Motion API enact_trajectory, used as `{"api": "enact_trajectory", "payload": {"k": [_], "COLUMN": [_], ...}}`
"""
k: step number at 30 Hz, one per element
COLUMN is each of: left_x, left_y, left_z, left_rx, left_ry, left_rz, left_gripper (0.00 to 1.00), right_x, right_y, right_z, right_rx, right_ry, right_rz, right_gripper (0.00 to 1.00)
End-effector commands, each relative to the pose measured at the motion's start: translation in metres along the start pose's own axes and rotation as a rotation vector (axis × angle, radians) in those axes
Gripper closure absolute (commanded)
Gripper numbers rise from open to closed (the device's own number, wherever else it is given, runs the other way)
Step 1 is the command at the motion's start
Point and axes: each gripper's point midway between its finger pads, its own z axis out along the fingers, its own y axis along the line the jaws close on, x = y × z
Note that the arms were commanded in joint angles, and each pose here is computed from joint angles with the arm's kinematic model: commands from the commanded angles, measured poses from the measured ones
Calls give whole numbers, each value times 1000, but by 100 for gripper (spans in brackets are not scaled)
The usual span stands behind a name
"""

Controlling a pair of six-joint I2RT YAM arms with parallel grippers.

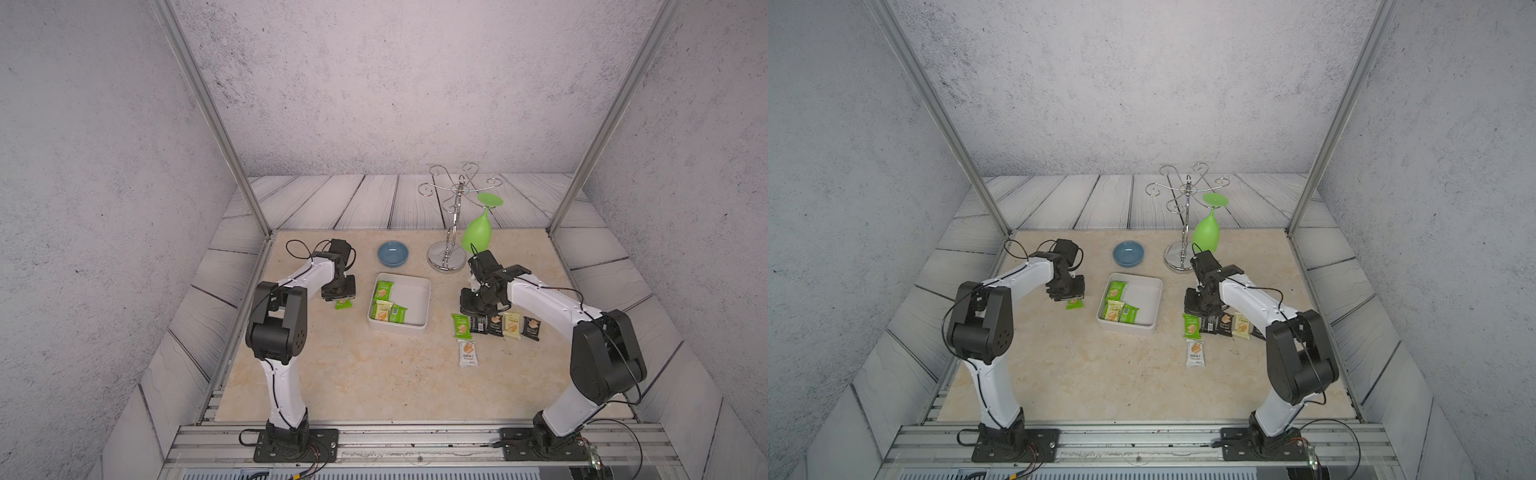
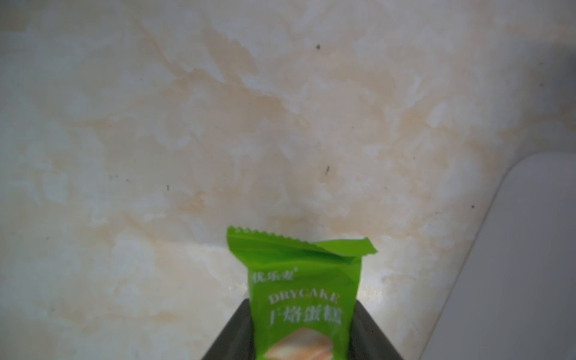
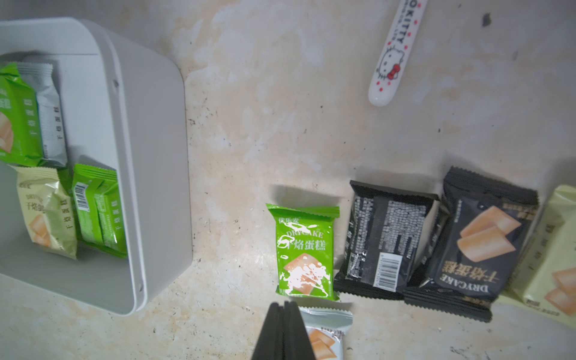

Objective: Take the cookies out of the storage box
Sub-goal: Place the cookie at the center of the board.

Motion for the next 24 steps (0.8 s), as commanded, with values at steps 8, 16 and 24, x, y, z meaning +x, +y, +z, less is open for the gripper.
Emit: {"api": "enact_trajectory", "payload": {"k": [8,16,24], "left_x": [0,1,-11], "left_y": [3,3,1], "left_z": [18,21,-10], "left_rx": [-21,-20,-13], "left_ry": [13,26,-18], "left_rz": [16,7,5], "left_gripper": [51,42,31], "right_x": [-3,-7,-13], "right_y": [-1,0,4], "right_z": [2,4,10], "right_rx": [29,35,23], "right_ry": [10,12,8], "right_rz": [-11,-23,-37], "right_gripper": [93,93,93]}}
